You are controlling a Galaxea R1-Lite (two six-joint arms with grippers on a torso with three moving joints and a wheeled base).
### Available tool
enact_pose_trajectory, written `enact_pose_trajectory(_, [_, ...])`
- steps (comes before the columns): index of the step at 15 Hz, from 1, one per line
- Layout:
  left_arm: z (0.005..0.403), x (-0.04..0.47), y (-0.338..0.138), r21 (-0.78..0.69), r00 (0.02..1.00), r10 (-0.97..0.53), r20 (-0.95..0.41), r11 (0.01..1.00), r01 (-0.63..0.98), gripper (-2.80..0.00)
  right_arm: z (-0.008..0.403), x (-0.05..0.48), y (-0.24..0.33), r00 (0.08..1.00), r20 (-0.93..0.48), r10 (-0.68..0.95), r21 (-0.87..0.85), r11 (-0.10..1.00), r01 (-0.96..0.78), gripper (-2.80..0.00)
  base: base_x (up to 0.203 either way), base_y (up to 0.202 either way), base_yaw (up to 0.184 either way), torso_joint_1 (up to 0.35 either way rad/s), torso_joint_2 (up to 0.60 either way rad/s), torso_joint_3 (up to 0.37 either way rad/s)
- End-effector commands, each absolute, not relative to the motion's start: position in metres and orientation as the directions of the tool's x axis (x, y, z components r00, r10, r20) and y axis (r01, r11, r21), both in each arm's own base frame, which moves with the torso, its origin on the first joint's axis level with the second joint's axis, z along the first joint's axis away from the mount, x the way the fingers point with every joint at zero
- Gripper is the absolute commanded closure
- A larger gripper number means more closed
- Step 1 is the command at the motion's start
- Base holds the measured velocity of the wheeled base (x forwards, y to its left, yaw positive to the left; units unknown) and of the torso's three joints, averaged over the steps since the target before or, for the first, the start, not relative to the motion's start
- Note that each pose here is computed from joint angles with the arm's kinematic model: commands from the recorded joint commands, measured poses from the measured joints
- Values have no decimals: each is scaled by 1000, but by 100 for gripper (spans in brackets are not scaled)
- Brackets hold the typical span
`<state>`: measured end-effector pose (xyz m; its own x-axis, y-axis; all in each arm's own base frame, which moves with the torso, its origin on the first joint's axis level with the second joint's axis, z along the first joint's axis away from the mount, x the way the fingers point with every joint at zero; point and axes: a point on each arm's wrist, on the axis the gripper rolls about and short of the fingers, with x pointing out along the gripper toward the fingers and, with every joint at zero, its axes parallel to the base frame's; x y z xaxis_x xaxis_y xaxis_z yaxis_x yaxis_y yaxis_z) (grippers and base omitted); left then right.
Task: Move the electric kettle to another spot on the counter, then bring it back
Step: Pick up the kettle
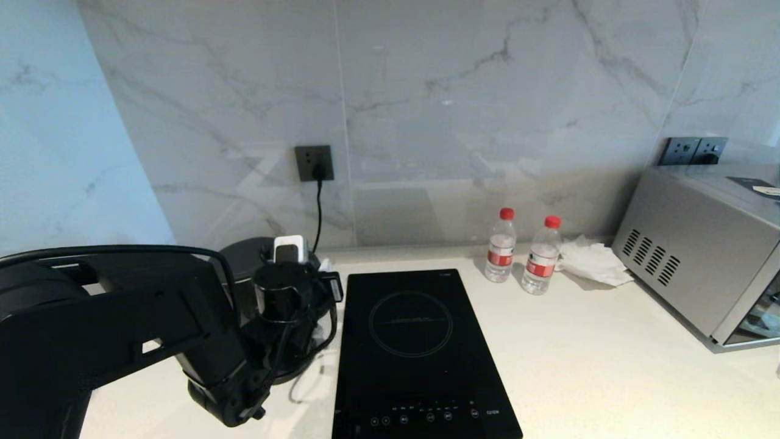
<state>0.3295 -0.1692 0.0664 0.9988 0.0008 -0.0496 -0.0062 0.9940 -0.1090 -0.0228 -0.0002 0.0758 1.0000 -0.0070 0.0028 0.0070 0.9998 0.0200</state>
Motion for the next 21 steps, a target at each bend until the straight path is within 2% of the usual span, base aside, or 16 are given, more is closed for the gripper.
enact_pose_trajectory(1, [72,334,-164,-110,999,22,-24,994,-24,0,76,-23,0,1000,3,-8,20,1000,8,0,0,0,0,0,0,0])
enact_pose_trajectory(11, [91,340,-160,-108,999,40,35,993,-35,0,76,-23,0,1000,3,-8,20,1000,8,0,0,0,0,0,0,0])
enact_pose_trajectory(21, [103,317,-121,-79,997,71,4,994,-70,0,76,-23,0,1000,3,-8,20,1000,8,0,0,0,0,0,0,0])
